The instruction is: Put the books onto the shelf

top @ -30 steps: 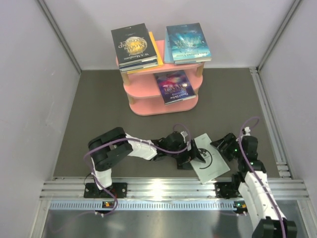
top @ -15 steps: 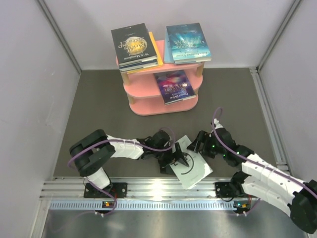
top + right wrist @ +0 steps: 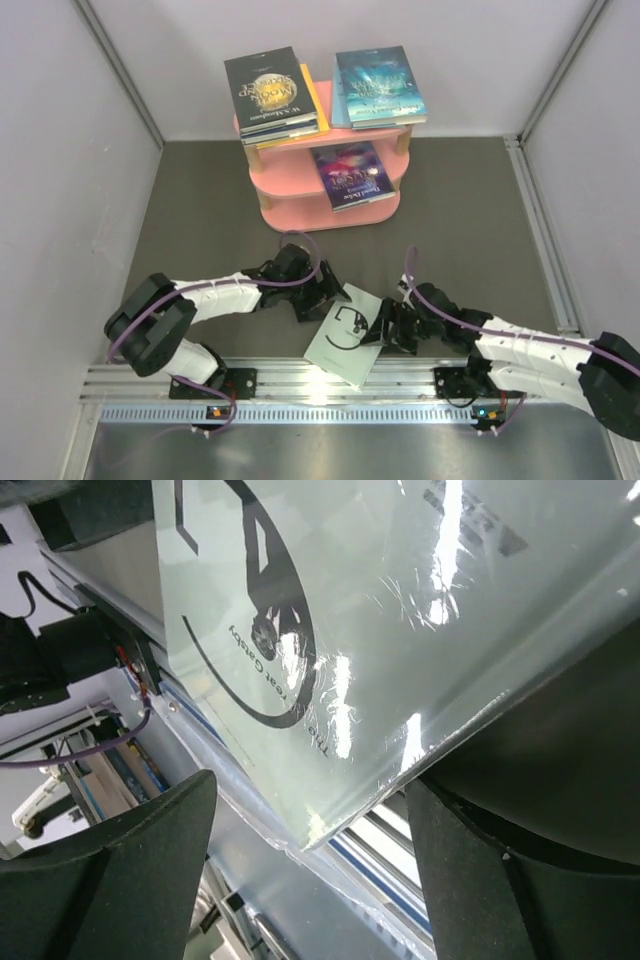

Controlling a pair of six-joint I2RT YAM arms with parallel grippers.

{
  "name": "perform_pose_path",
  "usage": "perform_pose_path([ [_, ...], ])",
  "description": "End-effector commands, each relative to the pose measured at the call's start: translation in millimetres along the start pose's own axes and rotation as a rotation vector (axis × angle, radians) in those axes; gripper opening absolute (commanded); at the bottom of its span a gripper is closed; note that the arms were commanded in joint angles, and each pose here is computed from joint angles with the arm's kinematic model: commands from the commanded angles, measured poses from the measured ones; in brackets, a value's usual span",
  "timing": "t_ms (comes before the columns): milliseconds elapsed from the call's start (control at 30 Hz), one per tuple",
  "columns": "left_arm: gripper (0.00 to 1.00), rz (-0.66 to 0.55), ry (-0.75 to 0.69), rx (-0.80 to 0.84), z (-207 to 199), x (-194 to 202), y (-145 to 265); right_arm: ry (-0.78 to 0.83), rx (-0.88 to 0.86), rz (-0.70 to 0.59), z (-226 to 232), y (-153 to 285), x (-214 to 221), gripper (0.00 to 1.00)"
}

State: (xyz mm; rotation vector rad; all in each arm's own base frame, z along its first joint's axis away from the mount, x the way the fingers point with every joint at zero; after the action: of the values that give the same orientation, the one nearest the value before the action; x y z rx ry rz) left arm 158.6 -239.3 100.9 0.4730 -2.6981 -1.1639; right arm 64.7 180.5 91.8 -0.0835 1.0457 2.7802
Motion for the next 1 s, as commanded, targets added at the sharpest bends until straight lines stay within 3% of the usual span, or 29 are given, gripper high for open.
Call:
perform_pose_path([
  [0, 0.96, -0.041, -0.003, -0.145, 41.2, 0.3, -15.3, 0.024, -0.139, -0.035, 25.1, -6.6, -4.2, 0.75],
  [400, 0.95, -0.026, 0.015, -0.159, 67.8, 23.5, -8.4, -0.177, -0.071, -0.382, -9.9, -2.0, -18.5, 0.70],
  [633, 0.95, -0.006, 0.021, -0.171, 78.4, 29.2, -9.1, -0.201, -0.285, -0.589, 12.6, 21.0, -36.5, 0.70],
  [800, 0.95, -0.002, 0.020, -0.157, 75.5, 27.7, -13.5, -0.122, -0.346, -0.525, 30.9, 20.2, -35.1, 0.66],
  [967, 0.95, 0.009, 0.015, -0.154, 70.4, 26.7, -17.9, -0.065, -0.354, -0.363, 40.6, 0.6, -23.1, 0.46],
])
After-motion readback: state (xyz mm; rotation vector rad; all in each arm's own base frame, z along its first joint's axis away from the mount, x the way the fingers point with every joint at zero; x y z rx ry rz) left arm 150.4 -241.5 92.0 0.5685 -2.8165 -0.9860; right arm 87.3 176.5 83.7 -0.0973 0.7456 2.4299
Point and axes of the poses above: each gripper's point midway between its finger pads, its own y axis back along the fingers, its own z axis along the line the jaws close on, x = y × z, the point moved 8 cm from there along y, back along the fingers, and after that the axes turned 2 degrees about y, right-handed, at the moved point
